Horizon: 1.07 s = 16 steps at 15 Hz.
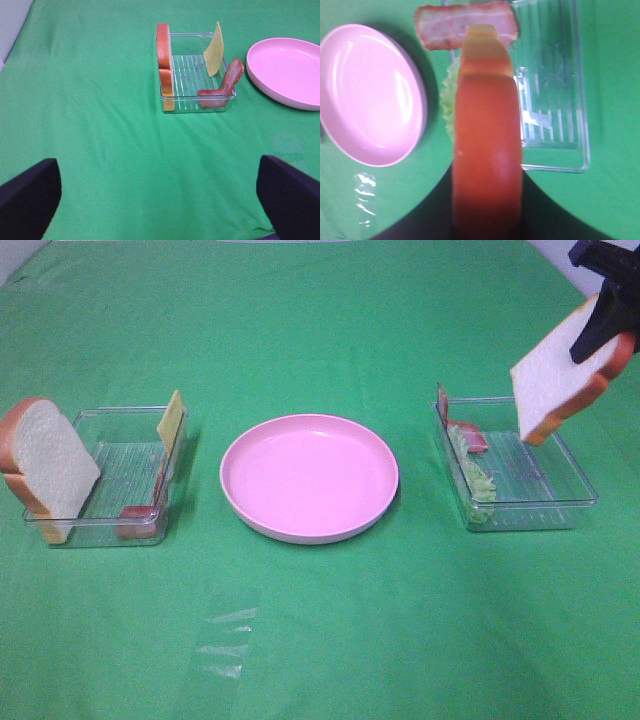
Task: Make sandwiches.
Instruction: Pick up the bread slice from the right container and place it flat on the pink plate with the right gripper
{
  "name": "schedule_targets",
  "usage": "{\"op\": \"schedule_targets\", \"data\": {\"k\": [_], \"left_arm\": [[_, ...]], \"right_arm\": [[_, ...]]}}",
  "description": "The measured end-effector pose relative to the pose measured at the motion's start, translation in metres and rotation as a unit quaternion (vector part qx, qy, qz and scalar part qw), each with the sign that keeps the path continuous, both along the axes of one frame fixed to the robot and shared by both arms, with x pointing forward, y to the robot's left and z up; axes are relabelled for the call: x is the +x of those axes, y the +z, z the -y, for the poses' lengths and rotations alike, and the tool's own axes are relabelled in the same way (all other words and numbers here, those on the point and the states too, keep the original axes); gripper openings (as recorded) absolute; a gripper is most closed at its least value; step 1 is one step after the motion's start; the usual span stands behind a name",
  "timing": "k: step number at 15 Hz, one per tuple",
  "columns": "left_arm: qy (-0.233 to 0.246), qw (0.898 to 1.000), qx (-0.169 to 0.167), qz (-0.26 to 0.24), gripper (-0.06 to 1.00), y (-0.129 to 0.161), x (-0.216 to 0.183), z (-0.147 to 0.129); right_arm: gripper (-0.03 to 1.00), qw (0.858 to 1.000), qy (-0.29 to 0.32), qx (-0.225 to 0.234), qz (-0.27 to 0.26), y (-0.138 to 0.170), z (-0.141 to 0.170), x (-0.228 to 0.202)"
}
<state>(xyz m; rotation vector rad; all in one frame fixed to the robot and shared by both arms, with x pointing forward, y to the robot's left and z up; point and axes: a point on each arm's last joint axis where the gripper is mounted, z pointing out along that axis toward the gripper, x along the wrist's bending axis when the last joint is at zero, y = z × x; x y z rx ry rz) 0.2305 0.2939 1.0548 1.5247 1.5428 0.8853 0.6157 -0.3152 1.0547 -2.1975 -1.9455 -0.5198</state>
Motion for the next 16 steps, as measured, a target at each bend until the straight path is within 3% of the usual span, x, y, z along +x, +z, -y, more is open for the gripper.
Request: {"op": "schedule_targets", "data": {"k": [3, 7, 12, 16], "left_arm": [[0.0, 1.0, 0.0, 0.0, 0.98, 0.0, 0.0, 0.0], [0.001, 1.0, 0.001, 0.0, 0.98, 0.0, 0.0, 0.0], [0.001, 1.0, 0.002, 0.0, 0.98, 0.0, 0.0, 0.0], [0.001, 1.0, 0.002, 0.0, 0.98, 0.0, 0.0, 0.0]], "right_arm": [[0.23, 0.998, 0.011, 0.054, 0.013, 0.008, -0.02, 0.0], [0.23, 0.994, 0.088, 0.07, 0.015, 0.01, -0.082, -0.005], [0.23, 0.984, 0.132, 0.103, 0.056, 0.014, -0.144, -0.01], [0.23, 0.98, 0.139, 0.138, 0.026, -0.006, -0.163, -0.005]]}}
